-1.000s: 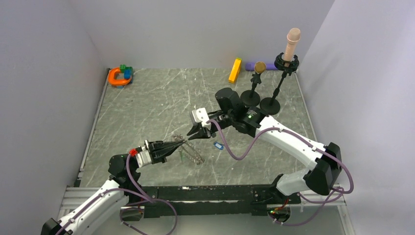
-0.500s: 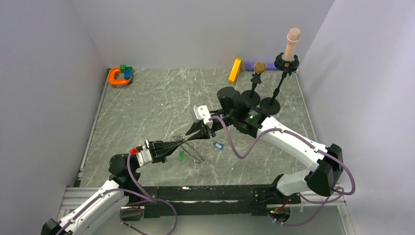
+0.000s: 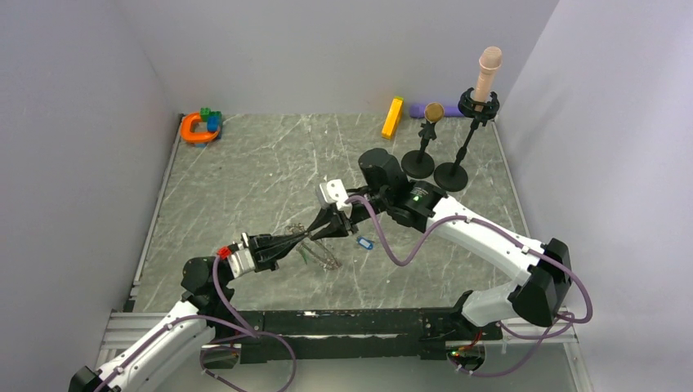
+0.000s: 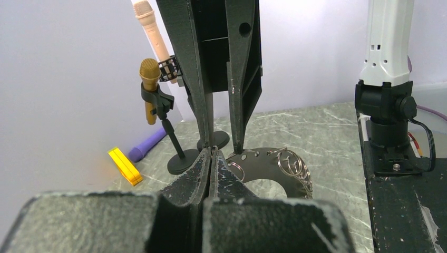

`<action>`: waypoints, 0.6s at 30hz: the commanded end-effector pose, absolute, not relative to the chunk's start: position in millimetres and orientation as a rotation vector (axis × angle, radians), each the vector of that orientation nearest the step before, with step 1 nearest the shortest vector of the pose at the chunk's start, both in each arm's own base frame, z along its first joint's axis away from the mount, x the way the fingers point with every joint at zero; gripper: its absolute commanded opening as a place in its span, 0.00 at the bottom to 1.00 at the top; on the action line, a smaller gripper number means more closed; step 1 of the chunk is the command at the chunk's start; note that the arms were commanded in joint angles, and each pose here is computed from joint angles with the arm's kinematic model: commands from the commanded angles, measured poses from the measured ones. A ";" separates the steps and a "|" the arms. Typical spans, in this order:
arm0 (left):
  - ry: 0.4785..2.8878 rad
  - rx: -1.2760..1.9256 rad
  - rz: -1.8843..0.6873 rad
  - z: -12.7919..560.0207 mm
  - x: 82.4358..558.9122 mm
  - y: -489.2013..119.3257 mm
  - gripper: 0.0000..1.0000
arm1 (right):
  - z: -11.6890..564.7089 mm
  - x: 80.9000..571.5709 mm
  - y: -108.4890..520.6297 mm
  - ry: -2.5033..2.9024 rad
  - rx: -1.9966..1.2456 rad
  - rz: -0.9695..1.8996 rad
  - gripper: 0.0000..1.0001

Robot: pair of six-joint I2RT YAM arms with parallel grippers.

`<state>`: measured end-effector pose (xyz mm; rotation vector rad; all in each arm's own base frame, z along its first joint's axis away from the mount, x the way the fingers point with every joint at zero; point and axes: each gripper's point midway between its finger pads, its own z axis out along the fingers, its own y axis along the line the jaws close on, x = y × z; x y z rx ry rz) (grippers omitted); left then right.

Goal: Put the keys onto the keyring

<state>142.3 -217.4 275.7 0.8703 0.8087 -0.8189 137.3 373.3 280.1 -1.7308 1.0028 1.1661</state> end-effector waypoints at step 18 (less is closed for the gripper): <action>0.705 0.829 -0.851 314.7 128.1 -212.0 0.00 | 282.5 139.4 385.3 0.943 -1.720 1.142 0.00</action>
